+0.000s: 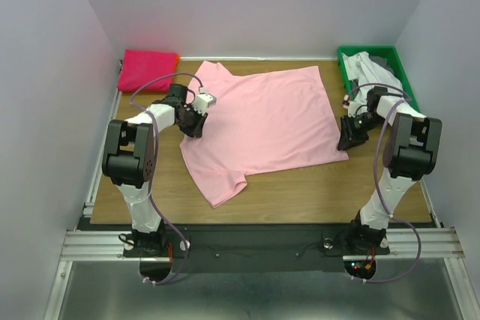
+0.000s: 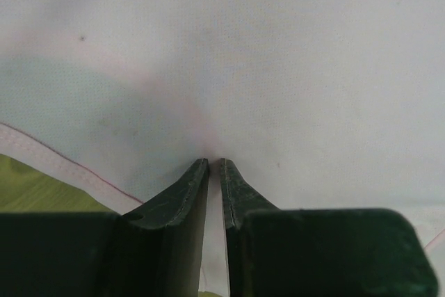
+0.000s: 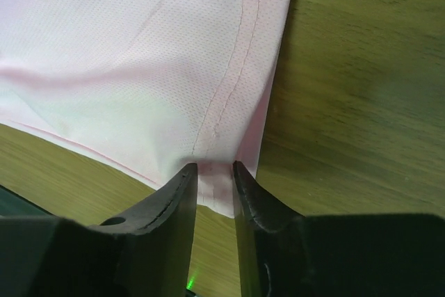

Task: Fold and stack the t-shirts
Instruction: Flatten the tshirt out, then fold the tshirt

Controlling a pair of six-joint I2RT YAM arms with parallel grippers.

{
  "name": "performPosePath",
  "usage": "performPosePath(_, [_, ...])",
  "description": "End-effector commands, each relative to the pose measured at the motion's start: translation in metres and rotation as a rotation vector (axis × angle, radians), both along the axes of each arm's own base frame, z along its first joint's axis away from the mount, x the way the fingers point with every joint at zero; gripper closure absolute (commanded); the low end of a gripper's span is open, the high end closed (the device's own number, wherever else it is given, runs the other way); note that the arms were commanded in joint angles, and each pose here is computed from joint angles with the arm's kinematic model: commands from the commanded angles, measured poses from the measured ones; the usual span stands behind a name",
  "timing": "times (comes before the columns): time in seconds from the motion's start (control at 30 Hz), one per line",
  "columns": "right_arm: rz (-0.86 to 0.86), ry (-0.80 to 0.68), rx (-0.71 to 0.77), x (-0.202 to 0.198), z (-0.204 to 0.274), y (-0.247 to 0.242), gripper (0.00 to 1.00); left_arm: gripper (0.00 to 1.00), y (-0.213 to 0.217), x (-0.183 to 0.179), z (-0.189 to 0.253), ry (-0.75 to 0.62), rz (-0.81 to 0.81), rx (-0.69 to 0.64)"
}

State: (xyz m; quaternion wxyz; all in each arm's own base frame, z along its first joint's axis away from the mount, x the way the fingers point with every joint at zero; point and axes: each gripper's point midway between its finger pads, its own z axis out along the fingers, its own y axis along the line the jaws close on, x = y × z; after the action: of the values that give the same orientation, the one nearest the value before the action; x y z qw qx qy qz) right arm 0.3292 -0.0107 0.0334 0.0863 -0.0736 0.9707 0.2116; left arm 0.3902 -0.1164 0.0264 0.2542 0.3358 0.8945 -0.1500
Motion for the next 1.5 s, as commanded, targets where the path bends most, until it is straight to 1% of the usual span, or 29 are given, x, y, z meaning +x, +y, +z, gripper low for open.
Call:
performPosePath(0.0, [-0.002,-0.034,-0.003,0.006,0.011,-0.002,0.72,0.75,-0.002,0.001,-0.005,0.007,0.012,-0.006])
performPosePath(0.03, [-0.001,-0.036,-0.005,0.006,0.012,-0.002,0.74,0.75,-0.003,0.001,-0.006,0.010,0.012,-0.007])
performPosePath(0.07, [-0.002,-0.036,-0.014,0.006,0.012,-0.004,0.80,0.75,-0.003,0.000,-0.007,0.014,0.014,-0.007])
performPosePath(0.13, [-0.003,-0.042,-0.038,0.005,0.016,-0.008,0.86,0.75,-0.002,-0.001,-0.008,0.015,0.014,-0.005])
performPosePath(0.3, [0.005,-0.060,-0.088,-0.001,0.026,-0.016,0.98,0.75,0.000,-0.004,-0.010,0.019,0.015,0.002])
performPosePath(0.33, [0.009,-0.058,-0.094,-0.003,0.026,-0.017,0.99,0.75,0.000,-0.005,-0.012,0.021,0.017,0.005])
performPosePath(0.5, [0.014,-0.025,-0.119,-0.015,0.026,-0.022,0.99,0.75,0.000,-0.007,-0.013,0.029,0.020,0.001])
performPosePath(0.53, [0.007,-0.016,-0.120,-0.017,0.025,-0.023,0.84,0.75,0.000,-0.007,-0.012,0.028,0.020,-0.002])
performPosePath(0.57, [0.002,-0.007,-0.114,-0.020,0.024,-0.021,0.72,0.75,-0.001,-0.007,-0.013,0.030,0.019,-0.002])
performPosePath(0.6, [-0.004,-0.004,-0.110,-0.020,0.023,-0.021,0.63,0.75,0.000,-0.008,-0.013,0.032,0.021,-0.003])
performPosePath(0.67, [-0.019,0.014,-0.091,-0.022,0.020,-0.017,0.57,0.75,-0.001,-0.008,-0.013,0.033,0.018,-0.006])
performPosePath(0.73, [-0.029,0.032,-0.078,-0.022,0.016,-0.015,0.54,0.75,-0.001,-0.008,-0.013,0.035,0.019,-0.006])
performPosePath(0.87, [-0.047,0.061,-0.044,-0.022,0.008,-0.010,0.53,0.75,-0.001,-0.009,-0.015,0.038,0.019,-0.003])
performPosePath(0.97, [-0.055,0.064,-0.024,-0.020,0.008,-0.007,0.57,0.75,0.000,-0.011,-0.017,0.044,0.017,0.000])
performPosePath(1.03, [-0.055,0.065,-0.024,-0.021,0.009,-0.008,0.61,0.75,0.001,-0.012,-0.019,0.046,0.019,0.004])
performPosePath(1.13, [-0.052,0.083,-0.020,-0.026,0.008,-0.006,0.64,0.75,0.001,-0.012,-0.020,0.047,0.019,0.001])
performPosePath(1.33, [-0.042,0.086,-0.024,-0.029,0.011,-0.007,0.76,0.75,0.000,-0.012,-0.021,0.050,0.018,-0.001])
performPosePath(1.37, [-0.041,0.081,-0.027,-0.029,0.012,-0.007,0.82,0.75,0.000,-0.012,-0.020,0.050,0.018,0.001])
performPosePath(1.43, [-0.036,0.080,-0.036,-0.031,0.013,-0.009,0.85,0.75,0.000,-0.013,-0.022,0.052,0.017,0.002])
performPosePath(1.47, [-0.032,0.081,-0.041,-0.032,0.013,-0.009,0.89,0.75,0.000,-0.013,-0.021,0.052,0.017,0.002])
